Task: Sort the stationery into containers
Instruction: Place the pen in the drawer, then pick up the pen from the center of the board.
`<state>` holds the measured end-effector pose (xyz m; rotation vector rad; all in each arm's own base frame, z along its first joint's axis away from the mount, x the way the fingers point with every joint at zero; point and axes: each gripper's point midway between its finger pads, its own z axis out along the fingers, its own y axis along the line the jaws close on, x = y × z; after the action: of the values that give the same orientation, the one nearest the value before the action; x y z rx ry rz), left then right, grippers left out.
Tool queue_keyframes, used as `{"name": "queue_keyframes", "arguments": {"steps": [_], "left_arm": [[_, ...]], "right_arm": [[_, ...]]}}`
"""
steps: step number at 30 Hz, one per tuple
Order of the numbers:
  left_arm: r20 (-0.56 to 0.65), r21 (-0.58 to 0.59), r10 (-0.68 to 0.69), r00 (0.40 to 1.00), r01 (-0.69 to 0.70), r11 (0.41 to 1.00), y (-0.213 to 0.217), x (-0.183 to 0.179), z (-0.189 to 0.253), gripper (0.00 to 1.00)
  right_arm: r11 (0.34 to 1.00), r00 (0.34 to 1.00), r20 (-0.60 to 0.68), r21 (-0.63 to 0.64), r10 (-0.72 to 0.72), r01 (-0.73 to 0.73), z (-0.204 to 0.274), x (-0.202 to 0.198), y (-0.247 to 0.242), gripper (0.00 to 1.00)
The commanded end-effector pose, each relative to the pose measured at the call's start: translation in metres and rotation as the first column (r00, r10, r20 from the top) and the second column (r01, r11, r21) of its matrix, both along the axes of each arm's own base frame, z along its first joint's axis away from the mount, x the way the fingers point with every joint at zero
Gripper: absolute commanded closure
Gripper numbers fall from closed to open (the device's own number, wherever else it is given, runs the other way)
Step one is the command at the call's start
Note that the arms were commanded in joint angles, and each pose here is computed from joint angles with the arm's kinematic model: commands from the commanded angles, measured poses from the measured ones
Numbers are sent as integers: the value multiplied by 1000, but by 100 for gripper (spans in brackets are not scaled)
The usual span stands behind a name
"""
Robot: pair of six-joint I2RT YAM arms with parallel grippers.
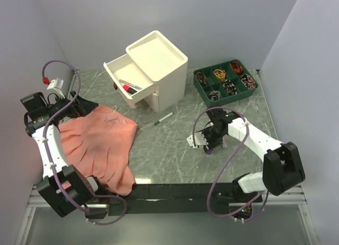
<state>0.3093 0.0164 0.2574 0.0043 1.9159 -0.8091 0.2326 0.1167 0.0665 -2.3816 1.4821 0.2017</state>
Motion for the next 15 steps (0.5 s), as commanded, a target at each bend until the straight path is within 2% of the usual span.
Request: {"name": "queue_keyframes", "arguments": {"steps": [1, 6, 15], "left_arm": [[21, 41, -5, 1000, 4, 999, -2, -5, 9, 0], [28, 44, 6, 1000, -8, 999, 0, -2, 9, 0], [18, 27, 24, 1000, -24, 999, 4, 4, 7, 1]], "right_arm": [[993, 994, 29, -58, 101, -99, -10, 9, -3, 46], [982, 992, -64, -149, 109, -118, -22, 0, -19, 47], [973, 988, -108, -190, 111, -130, -38, 1, -23, 47]]}}
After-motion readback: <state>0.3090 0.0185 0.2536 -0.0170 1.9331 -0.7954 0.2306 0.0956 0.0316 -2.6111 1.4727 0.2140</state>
